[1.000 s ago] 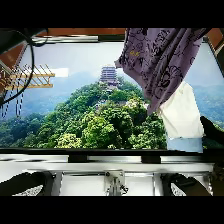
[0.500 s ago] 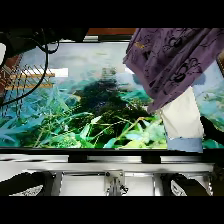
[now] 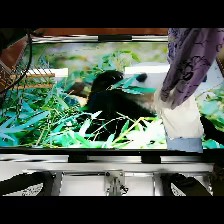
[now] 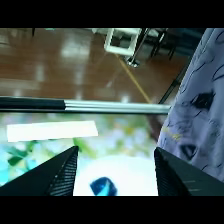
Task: Fold the shirts.
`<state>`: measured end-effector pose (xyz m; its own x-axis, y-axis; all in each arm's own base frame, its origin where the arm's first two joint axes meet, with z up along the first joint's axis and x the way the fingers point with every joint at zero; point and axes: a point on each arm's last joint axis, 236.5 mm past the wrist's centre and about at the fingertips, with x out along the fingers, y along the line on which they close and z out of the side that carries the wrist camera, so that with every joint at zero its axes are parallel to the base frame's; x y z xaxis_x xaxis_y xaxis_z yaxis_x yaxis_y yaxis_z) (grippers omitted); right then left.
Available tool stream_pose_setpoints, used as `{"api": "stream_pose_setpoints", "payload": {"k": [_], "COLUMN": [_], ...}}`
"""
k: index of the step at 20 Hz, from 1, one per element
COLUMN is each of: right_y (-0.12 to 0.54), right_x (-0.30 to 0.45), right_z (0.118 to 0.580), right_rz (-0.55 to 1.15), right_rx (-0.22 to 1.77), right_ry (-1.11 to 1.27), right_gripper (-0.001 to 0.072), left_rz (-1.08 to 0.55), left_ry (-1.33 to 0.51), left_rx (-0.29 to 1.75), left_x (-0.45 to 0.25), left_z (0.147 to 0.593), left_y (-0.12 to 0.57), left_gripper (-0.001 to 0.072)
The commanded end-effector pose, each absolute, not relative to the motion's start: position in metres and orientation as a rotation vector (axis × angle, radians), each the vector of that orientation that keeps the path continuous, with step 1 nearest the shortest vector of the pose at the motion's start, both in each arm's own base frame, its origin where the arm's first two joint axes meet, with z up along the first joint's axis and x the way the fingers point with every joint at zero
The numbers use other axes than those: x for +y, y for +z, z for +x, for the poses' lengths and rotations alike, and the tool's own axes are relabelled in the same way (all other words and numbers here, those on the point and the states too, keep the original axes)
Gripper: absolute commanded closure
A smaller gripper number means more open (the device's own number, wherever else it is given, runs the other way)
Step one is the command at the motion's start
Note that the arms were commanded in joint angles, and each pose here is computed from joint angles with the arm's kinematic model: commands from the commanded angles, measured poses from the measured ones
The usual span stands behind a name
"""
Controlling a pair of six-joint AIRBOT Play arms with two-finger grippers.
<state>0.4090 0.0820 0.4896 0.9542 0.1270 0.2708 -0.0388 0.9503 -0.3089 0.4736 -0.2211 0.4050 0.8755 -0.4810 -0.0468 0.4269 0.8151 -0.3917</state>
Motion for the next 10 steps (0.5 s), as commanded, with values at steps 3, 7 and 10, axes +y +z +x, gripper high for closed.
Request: {"api": "stream_pose_setpoints", "payload": {"k": [3, 7, 10], "right_y": [0.449, 0.439, 0.442], "right_x": [0.168, 0.191, 0.189], "right_z": [0.387, 0.377, 0.377], "right_rz": [-0.353, -0.36, -0.435], "right_rx": [-0.15, -0.122, -0.145], "right_ry": [0.295, 0.356, 0.342], "right_gripper": [0.0646, 0.0646, 0.0646], "left_rz": [-0.467, -0.45, -0.424], "left_ry": [-0.474, -0.475, -0.473], "left_rx": [0.169, 0.171, 0.167], "left_x": [-0.209, -0.209, -0.208], "left_z": [0.479, 0.479, 0.479], "left_y": [0.404, 0.403, 0.402], "left_gripper": [0.0165, 0.0166, 0.0166]}}
